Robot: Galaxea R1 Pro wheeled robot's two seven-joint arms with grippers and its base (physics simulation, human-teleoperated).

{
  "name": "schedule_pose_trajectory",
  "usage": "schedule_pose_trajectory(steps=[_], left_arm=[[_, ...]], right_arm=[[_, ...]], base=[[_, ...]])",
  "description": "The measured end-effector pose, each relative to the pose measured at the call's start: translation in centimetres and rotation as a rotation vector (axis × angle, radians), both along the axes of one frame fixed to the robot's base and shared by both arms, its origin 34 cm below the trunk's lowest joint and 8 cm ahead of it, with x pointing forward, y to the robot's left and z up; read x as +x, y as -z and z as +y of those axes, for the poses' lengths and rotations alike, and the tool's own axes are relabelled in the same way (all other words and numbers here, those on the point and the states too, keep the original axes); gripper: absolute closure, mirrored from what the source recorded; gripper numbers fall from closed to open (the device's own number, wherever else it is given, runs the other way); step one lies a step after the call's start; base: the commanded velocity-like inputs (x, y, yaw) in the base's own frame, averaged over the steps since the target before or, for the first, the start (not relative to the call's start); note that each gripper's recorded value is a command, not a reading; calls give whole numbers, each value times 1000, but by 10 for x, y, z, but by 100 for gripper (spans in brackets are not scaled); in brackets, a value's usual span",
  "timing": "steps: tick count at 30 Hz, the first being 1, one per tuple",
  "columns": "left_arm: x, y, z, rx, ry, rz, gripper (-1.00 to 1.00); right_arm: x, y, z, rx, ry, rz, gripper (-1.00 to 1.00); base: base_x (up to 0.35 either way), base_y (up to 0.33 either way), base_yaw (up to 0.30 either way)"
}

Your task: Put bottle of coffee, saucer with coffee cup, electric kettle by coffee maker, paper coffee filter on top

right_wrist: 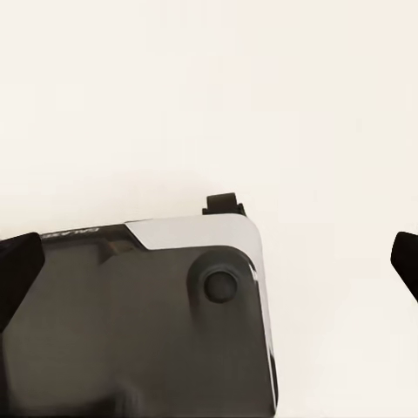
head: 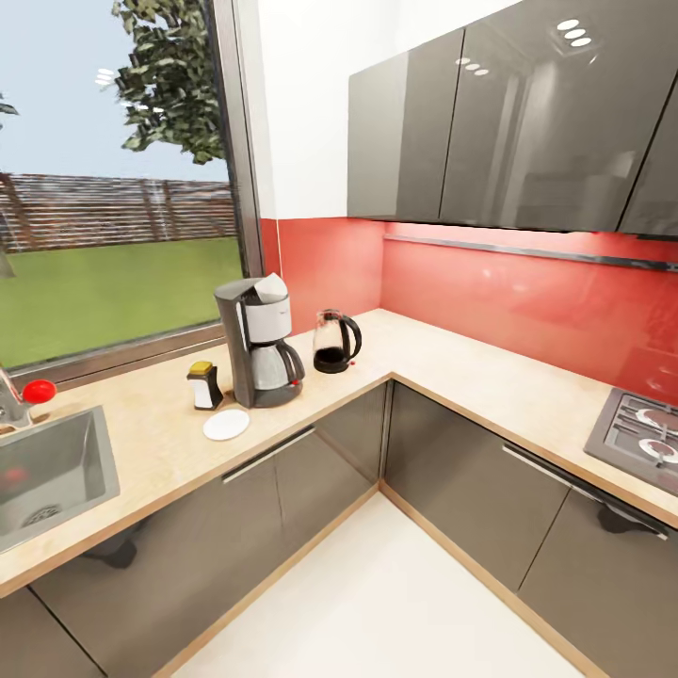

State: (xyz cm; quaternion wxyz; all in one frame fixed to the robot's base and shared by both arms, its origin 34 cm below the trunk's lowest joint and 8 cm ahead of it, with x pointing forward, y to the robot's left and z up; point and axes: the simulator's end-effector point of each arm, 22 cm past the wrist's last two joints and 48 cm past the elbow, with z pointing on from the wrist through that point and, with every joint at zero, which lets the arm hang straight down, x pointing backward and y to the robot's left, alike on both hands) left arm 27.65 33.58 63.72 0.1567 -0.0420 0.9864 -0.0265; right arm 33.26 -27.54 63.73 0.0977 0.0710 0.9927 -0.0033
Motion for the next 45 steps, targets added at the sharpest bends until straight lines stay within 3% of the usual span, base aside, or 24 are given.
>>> schedule_pose_trajectory(steps=[3,4,12,16,18,21,28,45], left_arm=[[-37,7,21,103,-29,84,-100],[-42,8,23,113,-33,96,-100],[-72,12,21,124,-36,143,-100],[-73,13,13,114,-37,143,-100],[-73,14,7,109,-37,144,-100],[-74,13,11,132,-45,149,-100],[-87,11,33,252,-81,187,-100],[-96,12,32,262,-83,208,-100]], right_arm=[[1,0,-1,-2,2,-2,-100],[1,0,-1,-4,2,-2,-100],[15,-4,-4,-13,-12,-32,-100],[20,-5,-5,-28,-60,-43,-100],[22,-6,-4,-40,-114,-47,-100],[25,-7,-3,-46,-136,-63,-100],[27,-7,-4,-51,-146,-79,-100],[22,-3,-4,-50,-147,-64,-100]], base=[[0,0,0],[0,0,0],[0,-1,168],[0,-103,271],[0,-234,275],[0,-254,275],[0,-265,248],[0,-267,218]])
